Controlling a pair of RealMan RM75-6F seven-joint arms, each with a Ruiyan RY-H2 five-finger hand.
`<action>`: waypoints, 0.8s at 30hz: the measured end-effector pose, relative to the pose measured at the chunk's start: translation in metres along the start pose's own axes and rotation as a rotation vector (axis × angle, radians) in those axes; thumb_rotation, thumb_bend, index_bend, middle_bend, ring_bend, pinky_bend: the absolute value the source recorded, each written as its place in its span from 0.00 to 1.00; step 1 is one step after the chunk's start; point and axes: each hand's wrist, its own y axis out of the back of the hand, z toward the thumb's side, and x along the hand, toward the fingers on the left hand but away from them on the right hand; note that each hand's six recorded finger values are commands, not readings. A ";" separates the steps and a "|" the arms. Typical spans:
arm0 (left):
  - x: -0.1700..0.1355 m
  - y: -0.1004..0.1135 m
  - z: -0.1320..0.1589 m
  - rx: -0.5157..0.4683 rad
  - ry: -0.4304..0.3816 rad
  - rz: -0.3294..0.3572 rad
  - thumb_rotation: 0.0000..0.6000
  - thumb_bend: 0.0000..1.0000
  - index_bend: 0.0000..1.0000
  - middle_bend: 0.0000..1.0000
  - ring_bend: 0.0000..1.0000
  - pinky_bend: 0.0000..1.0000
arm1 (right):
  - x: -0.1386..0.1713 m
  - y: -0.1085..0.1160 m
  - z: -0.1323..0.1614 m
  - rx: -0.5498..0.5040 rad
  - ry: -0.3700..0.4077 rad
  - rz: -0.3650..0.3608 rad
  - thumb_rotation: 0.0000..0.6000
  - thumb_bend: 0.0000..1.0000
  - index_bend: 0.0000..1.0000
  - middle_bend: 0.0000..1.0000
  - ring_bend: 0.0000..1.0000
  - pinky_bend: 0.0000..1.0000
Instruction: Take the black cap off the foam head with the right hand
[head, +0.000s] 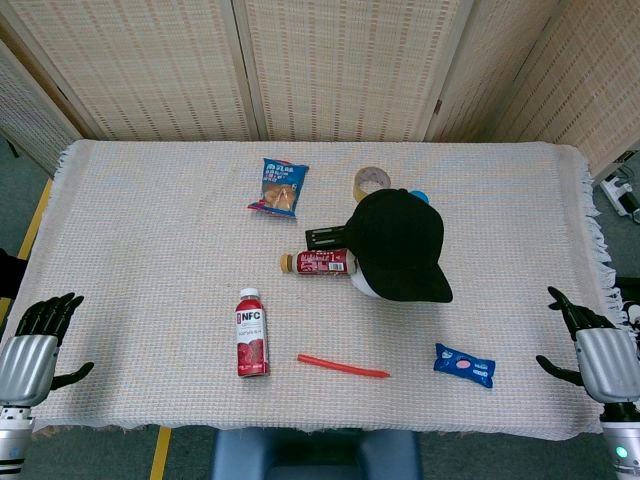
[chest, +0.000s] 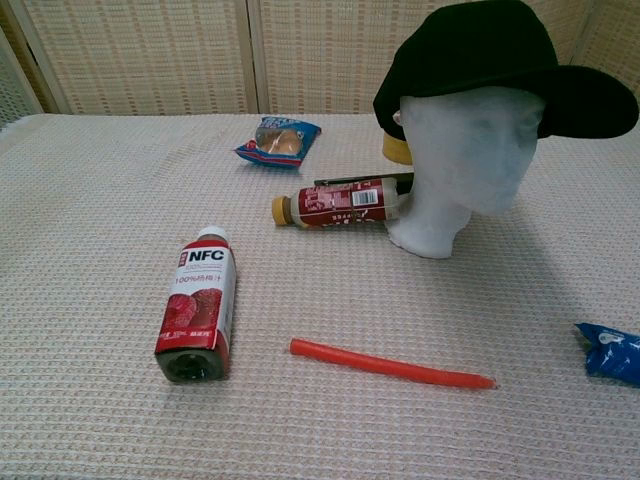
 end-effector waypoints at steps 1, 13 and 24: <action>0.000 0.000 0.000 0.001 -0.001 0.001 1.00 0.01 0.14 0.14 0.13 0.15 | 0.000 -0.001 0.000 0.000 0.000 0.004 1.00 0.05 0.10 0.29 0.29 0.41; -0.002 0.002 0.000 0.001 -0.005 0.006 1.00 0.01 0.14 0.14 0.13 0.15 | -0.001 -0.005 0.004 -0.014 0.023 0.011 1.00 0.05 0.13 0.30 0.31 0.42; 0.000 0.004 0.003 -0.005 -0.016 0.013 1.00 0.01 0.15 0.14 0.13 0.15 | -0.010 0.001 0.016 -0.029 0.088 -0.029 1.00 0.05 0.20 0.34 0.56 0.72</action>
